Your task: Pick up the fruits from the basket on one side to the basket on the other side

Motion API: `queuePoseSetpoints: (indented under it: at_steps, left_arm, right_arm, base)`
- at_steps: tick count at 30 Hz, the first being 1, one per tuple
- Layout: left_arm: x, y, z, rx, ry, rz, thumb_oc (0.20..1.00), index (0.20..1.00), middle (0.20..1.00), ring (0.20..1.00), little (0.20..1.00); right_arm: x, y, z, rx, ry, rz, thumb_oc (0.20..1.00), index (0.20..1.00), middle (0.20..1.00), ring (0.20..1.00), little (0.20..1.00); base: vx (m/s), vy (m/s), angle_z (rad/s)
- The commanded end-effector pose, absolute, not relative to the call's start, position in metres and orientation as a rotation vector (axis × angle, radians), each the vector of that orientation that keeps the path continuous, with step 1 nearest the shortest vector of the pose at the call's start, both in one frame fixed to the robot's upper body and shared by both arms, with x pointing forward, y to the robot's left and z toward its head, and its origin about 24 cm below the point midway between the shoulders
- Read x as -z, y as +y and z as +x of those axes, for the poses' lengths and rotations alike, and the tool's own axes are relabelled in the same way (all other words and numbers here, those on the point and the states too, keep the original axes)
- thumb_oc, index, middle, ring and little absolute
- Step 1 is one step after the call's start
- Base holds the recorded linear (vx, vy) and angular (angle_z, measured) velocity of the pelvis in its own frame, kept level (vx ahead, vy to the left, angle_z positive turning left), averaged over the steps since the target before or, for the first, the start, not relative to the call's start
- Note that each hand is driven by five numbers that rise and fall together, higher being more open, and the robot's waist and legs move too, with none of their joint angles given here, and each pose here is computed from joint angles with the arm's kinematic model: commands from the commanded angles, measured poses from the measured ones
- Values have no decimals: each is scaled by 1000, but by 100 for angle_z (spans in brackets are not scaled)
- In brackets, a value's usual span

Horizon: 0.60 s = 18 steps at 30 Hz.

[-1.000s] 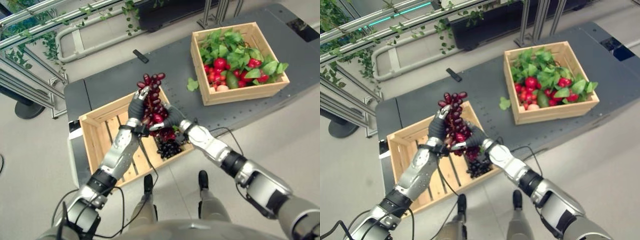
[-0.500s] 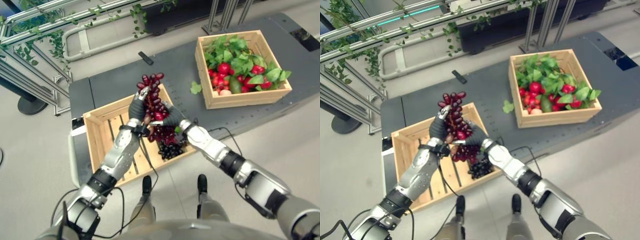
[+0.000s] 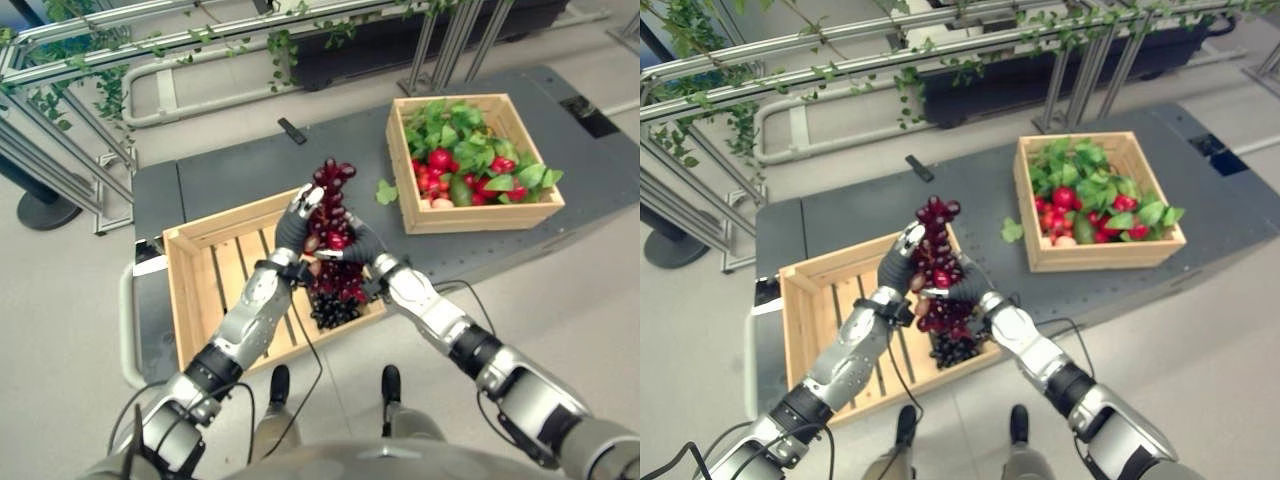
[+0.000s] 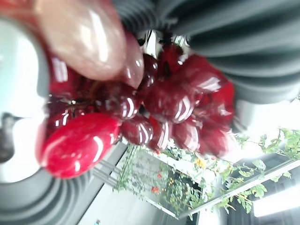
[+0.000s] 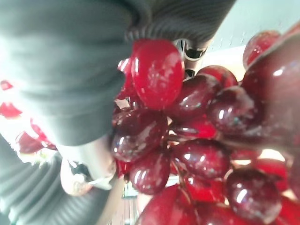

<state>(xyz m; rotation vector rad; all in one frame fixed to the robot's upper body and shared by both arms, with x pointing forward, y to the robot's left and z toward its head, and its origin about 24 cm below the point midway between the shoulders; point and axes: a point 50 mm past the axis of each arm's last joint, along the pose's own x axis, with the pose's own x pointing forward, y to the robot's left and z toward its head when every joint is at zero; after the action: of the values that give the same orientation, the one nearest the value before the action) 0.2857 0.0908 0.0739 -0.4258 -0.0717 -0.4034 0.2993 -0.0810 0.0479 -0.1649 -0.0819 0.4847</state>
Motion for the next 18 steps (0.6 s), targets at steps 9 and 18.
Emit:
queuePoseSetpoints:
  at_steps: [9,18]
  left_arm:
    - [-107,122,274,381,-364,-341,1000,1000,1000,1000,1000]
    - [-98,166,272,205,-358,-203,1000,1000,1000,1000,1000]
  right_arm:
    - [-63,-179,282,-135,-190,-204,200,200,200,200,200]
    - [-53,-200,259,-15,-180,-90,200,200,200,200,200]
  base:
    - [60,184,-10]
    - [-85,78,-72]
